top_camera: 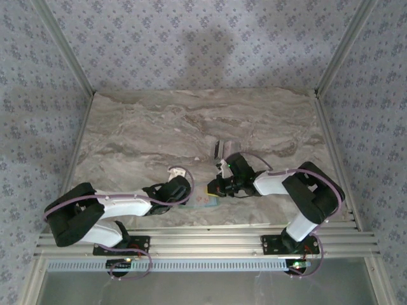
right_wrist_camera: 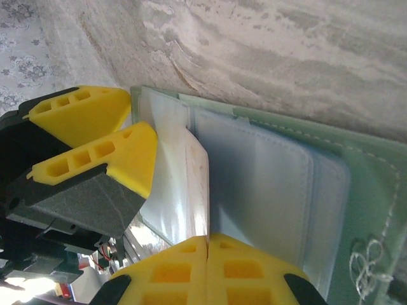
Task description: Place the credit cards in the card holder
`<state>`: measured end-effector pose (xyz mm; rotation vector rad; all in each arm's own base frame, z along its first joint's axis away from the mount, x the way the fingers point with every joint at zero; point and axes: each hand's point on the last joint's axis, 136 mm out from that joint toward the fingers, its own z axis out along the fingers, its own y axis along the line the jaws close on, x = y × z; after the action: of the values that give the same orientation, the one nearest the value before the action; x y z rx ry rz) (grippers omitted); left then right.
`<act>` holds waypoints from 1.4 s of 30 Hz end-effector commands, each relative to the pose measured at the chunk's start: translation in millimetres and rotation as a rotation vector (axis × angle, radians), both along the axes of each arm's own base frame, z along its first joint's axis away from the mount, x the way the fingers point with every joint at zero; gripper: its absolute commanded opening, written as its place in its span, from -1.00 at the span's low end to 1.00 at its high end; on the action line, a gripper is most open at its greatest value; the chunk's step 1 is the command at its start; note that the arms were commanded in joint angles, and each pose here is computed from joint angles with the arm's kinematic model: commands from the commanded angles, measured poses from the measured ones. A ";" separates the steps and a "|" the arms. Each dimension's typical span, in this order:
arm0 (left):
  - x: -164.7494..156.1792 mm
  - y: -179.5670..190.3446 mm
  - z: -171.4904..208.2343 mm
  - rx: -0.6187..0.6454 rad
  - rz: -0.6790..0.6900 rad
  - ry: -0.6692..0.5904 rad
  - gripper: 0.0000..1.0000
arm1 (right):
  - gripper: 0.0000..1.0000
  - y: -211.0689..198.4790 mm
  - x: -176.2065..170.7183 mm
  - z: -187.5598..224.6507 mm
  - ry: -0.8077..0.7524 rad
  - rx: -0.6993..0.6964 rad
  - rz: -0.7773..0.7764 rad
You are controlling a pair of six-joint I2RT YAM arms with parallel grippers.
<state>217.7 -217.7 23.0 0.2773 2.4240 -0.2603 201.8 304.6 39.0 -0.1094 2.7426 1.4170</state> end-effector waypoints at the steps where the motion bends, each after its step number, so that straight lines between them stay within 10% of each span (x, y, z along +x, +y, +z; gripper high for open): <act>1: -9.9 14.5 -17.0 0.074 -0.003 0.036 -0.07 | -1.00 1.3 -3.7 -6.7 0.023 -0.025 0.023; 42: -11.1 12.2 -18.7 0.066 -0.011 0.042 -0.12 | -1.00 19.9 3.3 -1.9 -0.158 -0.129 -0.044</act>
<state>218.1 -218.5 22.8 0.2749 2.4180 -0.2680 204.1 321.8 36.7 -0.1749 2.6930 1.1847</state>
